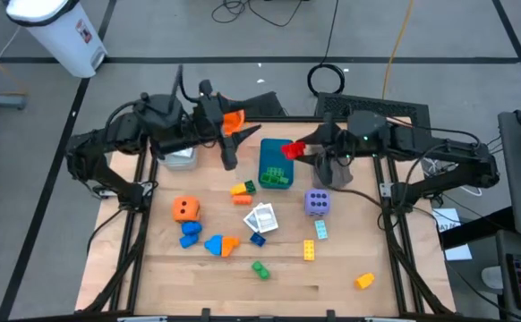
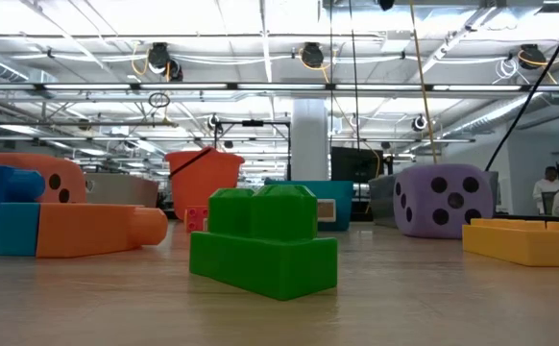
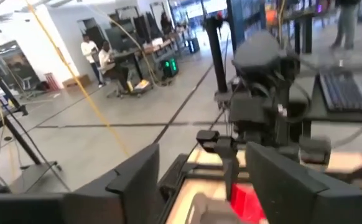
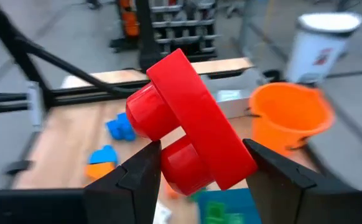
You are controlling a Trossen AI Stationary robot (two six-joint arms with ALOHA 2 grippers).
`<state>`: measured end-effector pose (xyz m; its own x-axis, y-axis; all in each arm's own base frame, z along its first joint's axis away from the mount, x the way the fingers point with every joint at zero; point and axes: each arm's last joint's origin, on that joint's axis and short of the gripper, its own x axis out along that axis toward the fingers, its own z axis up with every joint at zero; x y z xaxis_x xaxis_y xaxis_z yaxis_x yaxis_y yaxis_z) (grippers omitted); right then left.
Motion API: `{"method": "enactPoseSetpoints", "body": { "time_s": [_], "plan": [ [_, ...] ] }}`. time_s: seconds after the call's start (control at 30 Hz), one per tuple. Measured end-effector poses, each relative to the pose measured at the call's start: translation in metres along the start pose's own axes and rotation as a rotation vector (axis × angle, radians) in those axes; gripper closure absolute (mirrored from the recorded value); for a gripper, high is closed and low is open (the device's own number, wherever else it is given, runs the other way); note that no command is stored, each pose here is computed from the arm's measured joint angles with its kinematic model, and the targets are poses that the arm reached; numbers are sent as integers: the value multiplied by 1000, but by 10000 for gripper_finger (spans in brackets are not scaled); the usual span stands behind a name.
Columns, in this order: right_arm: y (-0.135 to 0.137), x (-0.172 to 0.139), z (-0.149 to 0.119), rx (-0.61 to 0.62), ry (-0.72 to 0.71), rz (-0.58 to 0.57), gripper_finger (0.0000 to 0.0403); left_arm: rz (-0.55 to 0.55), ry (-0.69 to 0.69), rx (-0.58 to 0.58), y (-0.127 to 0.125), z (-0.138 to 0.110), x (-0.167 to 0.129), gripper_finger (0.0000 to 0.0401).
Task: Pick & Place Toys
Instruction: Put the red game piece into the blue bin
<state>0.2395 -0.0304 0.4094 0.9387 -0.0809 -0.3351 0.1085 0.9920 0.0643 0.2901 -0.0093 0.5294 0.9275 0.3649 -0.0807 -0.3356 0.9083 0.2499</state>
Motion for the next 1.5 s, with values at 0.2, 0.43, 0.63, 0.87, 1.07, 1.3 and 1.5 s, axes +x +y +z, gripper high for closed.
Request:
{"method": "enactPoseSetpoints", "body": {
  "time_s": [0.2, 0.43, 0.63, 0.87, 1.07, 1.3, 1.5],
  "plan": [
    [-14, 14, -3, 67, 35, 57, 209, -60, 63, 136, -28, -14, 24, 99],
    [-18, 19, 0, 46, -3, 44, 209, -103, 164, 227, -57, -38, 57, 89],
    [-21, 18, 2, 44, -23, 30, 209, -100, 182, 232, -58, -42, 62, 89],
    [-19, 18, 11, 44, -110, 46, 209, -65, 227, 229, -44, -48, 68, 89],
    [-18, 18, 13, 49, -133, 49, 209, -52, 234, 228, -37, -50, 71, 89],
    [-16, 17, 18, 40, -182, 59, 209, -59, 241, 226, -32, -52, 73, 89],
    [-16, 17, 20, 35, -203, 83, 209, -54, 251, 227, -29, -53, 74, 118]
  ]
}}
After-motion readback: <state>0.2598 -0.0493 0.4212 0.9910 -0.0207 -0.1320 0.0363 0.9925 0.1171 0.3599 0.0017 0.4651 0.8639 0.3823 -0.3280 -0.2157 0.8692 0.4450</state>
